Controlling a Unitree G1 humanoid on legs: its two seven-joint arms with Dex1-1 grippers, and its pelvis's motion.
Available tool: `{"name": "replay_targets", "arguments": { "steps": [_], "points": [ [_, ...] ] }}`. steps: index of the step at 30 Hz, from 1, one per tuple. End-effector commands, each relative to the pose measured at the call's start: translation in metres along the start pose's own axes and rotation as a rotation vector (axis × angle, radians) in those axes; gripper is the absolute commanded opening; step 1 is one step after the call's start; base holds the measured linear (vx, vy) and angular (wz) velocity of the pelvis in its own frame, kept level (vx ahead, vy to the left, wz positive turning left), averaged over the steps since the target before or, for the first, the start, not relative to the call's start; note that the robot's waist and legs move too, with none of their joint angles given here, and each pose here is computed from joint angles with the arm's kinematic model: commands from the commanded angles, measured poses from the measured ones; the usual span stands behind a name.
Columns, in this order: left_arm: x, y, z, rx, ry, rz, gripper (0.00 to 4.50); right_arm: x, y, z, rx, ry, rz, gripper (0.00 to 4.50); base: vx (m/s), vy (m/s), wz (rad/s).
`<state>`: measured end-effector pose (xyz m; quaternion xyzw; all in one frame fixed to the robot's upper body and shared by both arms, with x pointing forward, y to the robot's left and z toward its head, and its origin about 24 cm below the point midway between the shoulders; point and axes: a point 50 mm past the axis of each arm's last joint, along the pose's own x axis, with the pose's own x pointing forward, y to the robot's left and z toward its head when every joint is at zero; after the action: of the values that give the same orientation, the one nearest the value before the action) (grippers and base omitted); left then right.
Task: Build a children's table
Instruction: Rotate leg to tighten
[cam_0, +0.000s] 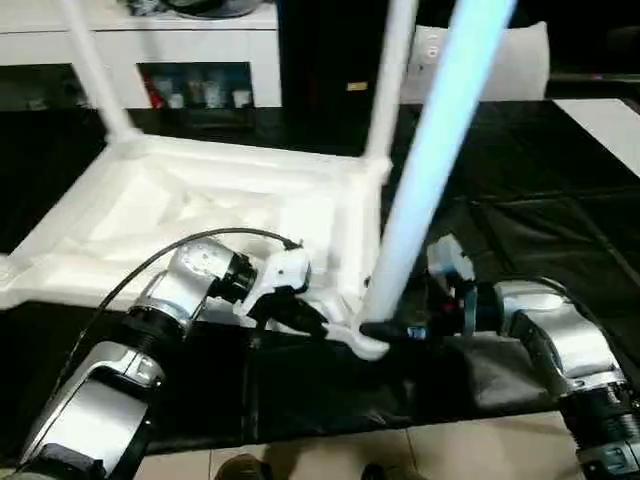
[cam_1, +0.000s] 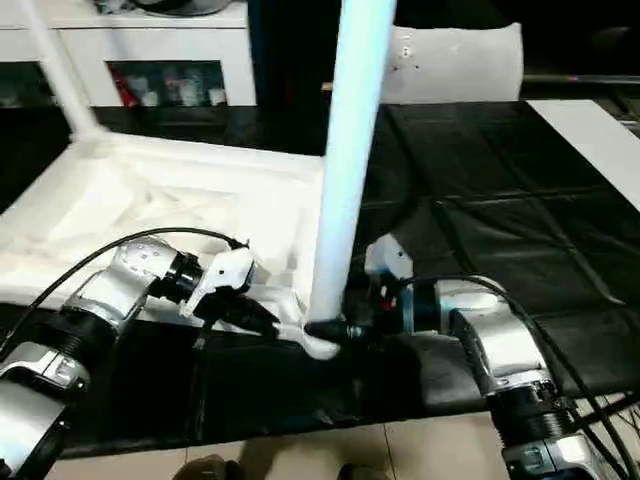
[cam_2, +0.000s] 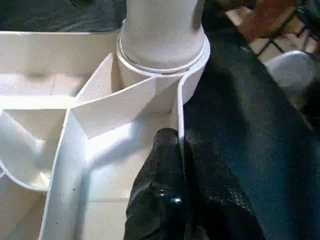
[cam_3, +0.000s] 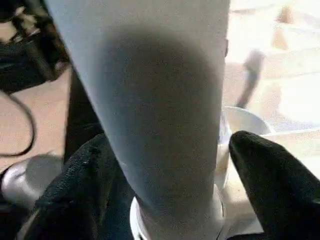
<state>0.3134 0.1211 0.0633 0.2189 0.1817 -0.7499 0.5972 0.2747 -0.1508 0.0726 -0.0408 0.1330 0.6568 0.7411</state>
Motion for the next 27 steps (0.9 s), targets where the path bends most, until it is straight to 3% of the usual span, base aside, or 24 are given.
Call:
{"name": "replay_targets", "arguments": {
  "steps": [1,2,18,22,27],
  "points": [
    [0.002,0.003,0.015,0.093,0.019,-0.072,0.00,-0.001,-0.002,0.004,-0.027,0.020,0.028,3.53,0.000,0.000,0.00],
    [0.002,0.003,0.015,0.095,0.019,-0.073,0.00,-0.001,-0.001,0.004,-0.027,0.022,0.033,3.30,0.000,0.000,0.00],
    [0.001,0.004,0.014,0.115,0.038,-0.100,0.00,0.001,0.001,0.002,-0.016,0.040,0.106,2.05,0.000,0.000,0.00],
    [0.001,0.004,0.014,0.111,0.036,-0.099,0.00,0.003,0.003,0.001,-0.008,0.036,0.113,2.00,0.000,0.000,0.00],
    [0.009,0.013,0.017,0.065,0.003,0.021,0.00,0.025,0.009,-0.001,0.071,-0.040,0.011,1.99,0.000,0.000,0.00]
  ]
}}
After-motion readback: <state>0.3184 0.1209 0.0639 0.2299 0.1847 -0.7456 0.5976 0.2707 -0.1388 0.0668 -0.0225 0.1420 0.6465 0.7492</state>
